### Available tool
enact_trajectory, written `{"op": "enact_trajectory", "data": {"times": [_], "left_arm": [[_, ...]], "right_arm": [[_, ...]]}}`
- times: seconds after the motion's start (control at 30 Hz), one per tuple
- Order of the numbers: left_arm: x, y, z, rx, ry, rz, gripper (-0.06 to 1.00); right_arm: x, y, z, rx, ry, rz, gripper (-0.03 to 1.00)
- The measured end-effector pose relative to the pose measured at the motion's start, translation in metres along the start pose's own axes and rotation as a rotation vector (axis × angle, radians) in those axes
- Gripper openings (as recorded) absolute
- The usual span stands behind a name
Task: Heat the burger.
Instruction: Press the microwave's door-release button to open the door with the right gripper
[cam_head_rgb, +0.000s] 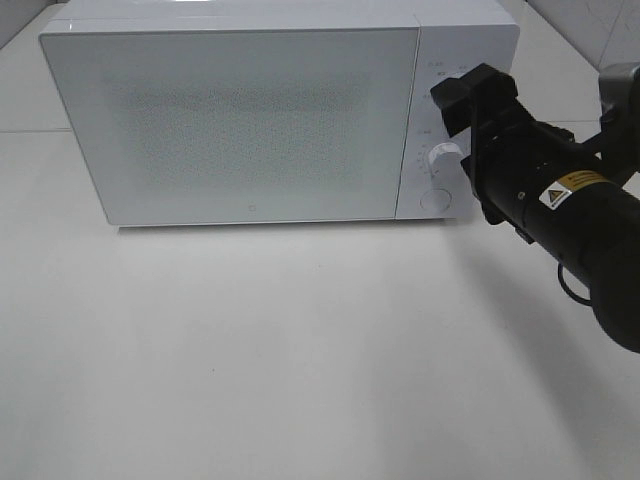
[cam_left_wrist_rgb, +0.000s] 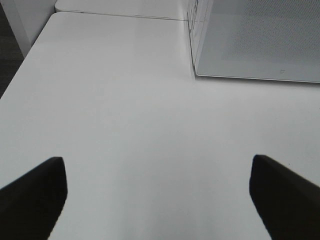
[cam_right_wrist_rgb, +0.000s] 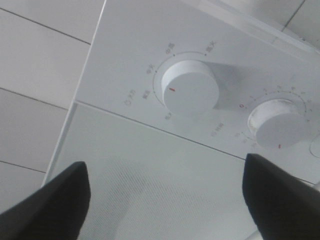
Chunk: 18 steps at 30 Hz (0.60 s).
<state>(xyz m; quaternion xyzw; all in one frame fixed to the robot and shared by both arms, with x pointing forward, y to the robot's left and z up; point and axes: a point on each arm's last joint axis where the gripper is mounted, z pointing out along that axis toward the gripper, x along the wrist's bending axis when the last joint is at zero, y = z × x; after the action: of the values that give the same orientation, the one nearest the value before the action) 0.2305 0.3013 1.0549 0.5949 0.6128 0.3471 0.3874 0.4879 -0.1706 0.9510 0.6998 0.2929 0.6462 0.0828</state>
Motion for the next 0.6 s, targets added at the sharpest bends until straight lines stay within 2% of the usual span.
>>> {"op": "enact_trajectory", "data": {"times": [0.03, 0.1, 0.13, 0.23, 0.3, 0.6], "left_arm": [[0.000, 0.000, 0.000, 0.000, 0.004, 0.002, 0.90], [0.000, 0.000, 0.000, 0.000, 0.004, 0.002, 0.90], [0.000, 0.000, 0.000, 0.000, 0.004, 0.002, 0.90], [0.000, 0.000, 0.000, 0.000, 0.004, 0.002, 0.90], [0.000, 0.000, 0.000, 0.000, 0.000, 0.000, 0.90], [0.000, 0.000, 0.000, 0.000, 0.004, 0.002, 0.90]], "right_arm": [[0.002, 0.000, -0.003, 0.035, -0.029, -0.060, 0.75], [0.002, 0.000, -0.005, 0.054, -0.045, -0.089, 0.75], [0.003, 0.000, -0.008, 0.091, -0.070, -0.166, 0.75], [0.004, 0.000, -0.009, 0.104, -0.076, -0.205, 0.75], [0.007, 0.002, -0.015, 0.148, -0.102, -0.333, 0.75], [0.012, 0.004, -0.024, 0.240, -0.116, -0.569, 0.75]]}}
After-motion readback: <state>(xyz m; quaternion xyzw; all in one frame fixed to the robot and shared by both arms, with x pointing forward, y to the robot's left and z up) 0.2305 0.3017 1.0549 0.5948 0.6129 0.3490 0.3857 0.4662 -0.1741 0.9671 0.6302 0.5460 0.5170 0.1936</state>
